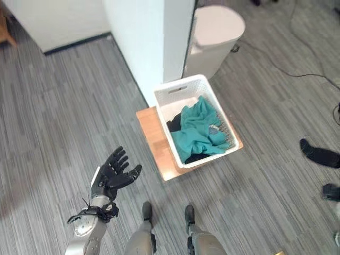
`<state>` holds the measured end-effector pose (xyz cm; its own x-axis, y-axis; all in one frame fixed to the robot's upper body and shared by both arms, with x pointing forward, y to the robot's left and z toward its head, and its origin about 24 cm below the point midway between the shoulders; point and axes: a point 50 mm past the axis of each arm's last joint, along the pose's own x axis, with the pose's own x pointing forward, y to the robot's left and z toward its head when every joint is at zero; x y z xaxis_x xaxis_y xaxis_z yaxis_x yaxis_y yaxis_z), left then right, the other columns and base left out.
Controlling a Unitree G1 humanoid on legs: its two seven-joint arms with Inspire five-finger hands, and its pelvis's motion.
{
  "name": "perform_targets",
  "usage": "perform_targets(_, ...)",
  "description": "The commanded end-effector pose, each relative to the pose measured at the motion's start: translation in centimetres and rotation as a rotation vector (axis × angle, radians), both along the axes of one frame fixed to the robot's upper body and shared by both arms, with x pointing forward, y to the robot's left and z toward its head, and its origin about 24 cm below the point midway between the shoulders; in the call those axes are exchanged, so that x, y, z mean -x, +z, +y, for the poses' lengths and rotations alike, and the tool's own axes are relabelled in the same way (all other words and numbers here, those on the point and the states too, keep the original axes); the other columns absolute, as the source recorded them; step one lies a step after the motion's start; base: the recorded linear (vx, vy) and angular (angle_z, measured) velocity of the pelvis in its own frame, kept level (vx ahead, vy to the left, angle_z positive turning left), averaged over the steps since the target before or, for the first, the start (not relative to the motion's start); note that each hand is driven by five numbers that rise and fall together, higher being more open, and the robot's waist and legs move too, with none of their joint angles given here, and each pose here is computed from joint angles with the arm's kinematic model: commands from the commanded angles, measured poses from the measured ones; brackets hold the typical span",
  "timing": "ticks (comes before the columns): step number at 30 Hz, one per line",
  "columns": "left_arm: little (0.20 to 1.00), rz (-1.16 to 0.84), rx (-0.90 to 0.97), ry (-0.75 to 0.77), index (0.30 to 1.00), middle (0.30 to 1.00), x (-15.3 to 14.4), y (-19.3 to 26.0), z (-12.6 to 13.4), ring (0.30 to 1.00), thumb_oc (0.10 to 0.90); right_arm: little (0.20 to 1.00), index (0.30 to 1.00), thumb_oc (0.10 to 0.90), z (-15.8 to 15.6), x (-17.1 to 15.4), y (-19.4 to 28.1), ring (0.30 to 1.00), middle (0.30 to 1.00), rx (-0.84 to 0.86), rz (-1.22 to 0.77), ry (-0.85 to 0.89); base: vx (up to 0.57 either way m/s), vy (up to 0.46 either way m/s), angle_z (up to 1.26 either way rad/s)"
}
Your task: Pick up bed clothes into laundry basket.
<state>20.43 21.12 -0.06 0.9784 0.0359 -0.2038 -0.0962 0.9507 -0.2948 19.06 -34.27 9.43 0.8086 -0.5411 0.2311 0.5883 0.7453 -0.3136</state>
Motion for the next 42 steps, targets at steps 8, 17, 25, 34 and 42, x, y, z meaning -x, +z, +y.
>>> perform_targets(8, 0.900, -0.108, -0.069, -0.062, 0.900, 0.900, -1.2, 1.5, -0.9, 0.900, 0.800, 0.900, 0.900, 0.800, 5.1, -1.5, -1.9, 0.900, 0.900, -0.263, -0.161, 0.131, 0.02, 0.006, -0.15)
perform_targets(17, 0.900, -0.162, -0.069, -0.024, 0.900, 0.900, -2.4, 2.4, -0.7, 0.900, 0.800, 0.900, 0.900, 0.800, 6.2, -2.0, -1.3, 0.900, 0.900, -0.252, -0.183, 0.201, -0.02, -0.029, 0.06)
perform_targets(25, 0.900, -0.196, -0.065, 0.068, 0.900, 0.900, -1.5, 3.0, 1.0, 0.900, 0.800, 0.900, 0.900, 0.800, 5.2, -2.2, 1.4, 0.900, 0.900, -0.149, -0.276, 0.233, -0.29, -0.299, 2.04)
perform_targets(34, 0.900, -0.257, -0.076, 0.119, 0.900, 0.900, -1.5, 4.1, 1.6, 0.900, 0.800, 0.900, 0.900, 0.800, 7.3, -2.8, 0.5, 0.900, 0.900, -0.264, -0.267, 0.354, -0.53, -0.126, 2.30)
perform_targets(42, 0.900, -0.256, -0.072, 0.060, 0.900, 0.900, -1.8, 4.3, 0.3, 0.900, 0.800, 0.900, 0.900, 0.800, 7.9, -1.7, -3.7, 0.900, 0.900, -0.451, -0.153, 0.320, -0.16, 0.122, 2.00)
